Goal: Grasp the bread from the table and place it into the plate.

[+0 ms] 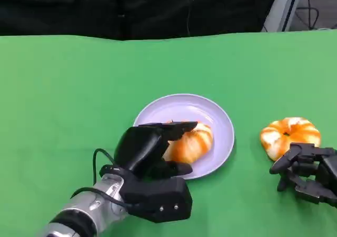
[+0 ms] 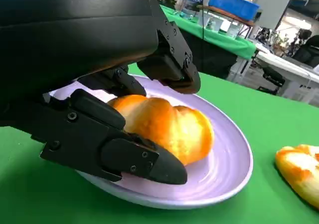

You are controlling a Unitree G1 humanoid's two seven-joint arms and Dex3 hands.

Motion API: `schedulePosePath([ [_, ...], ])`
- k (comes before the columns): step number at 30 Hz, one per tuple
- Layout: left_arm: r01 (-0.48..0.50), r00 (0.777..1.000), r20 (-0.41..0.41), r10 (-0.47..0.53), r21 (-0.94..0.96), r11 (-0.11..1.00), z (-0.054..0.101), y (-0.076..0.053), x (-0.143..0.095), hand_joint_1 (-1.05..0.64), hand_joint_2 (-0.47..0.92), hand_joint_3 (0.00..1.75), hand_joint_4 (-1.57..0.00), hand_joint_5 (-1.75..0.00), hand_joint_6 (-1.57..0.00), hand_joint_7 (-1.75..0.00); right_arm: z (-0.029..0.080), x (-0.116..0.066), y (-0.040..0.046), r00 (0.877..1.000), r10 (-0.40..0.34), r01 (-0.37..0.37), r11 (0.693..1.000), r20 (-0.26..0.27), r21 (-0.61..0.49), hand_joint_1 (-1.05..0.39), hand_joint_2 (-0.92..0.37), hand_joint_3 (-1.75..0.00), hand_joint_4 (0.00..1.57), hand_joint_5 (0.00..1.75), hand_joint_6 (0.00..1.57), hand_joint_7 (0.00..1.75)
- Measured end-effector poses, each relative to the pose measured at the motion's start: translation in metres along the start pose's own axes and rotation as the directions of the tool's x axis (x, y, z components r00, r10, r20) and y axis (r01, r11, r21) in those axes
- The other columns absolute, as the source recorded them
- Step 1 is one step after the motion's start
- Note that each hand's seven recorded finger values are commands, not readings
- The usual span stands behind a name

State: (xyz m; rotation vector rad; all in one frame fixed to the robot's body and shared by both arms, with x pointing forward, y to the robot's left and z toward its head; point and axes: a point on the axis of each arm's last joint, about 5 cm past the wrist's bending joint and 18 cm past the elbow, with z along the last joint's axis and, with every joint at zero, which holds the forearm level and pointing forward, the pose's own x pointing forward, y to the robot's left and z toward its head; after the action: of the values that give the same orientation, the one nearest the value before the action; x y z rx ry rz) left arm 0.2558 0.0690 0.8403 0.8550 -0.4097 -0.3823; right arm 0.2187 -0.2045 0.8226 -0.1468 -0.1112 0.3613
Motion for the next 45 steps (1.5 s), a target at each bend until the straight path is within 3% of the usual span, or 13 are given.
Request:
schedulePosePath([
  [27, -0.133, 0.982, 0.126, 0.140, -0.062, 0.989, 0.009, 0.016, 0.006, -0.84, 0.92, 0.33, -0.66, 0.00, -0.51, 0.00, 0.000, 0.000, -0.0001, 1.000, 0.005, -0.005, 1.000, 0.002, 0.007, 0.13, -0.83, -0.63, 0.91, 1.34, 0.99, 0.92],
  [45, -0.264, 0.954, 0.073, 0.290, -0.248, 0.932, 0.001, 0.026, -0.019, -0.76, 0.92, 0.24, -0.68, -0.01, -0.56, -0.02, 0.000, 0.000, 0.0000, 1.000, 0.005, -0.005, 1.000, 0.002, 0.006, 0.15, -0.81, -0.68, 0.90, 1.36, 0.97, 0.93],
])
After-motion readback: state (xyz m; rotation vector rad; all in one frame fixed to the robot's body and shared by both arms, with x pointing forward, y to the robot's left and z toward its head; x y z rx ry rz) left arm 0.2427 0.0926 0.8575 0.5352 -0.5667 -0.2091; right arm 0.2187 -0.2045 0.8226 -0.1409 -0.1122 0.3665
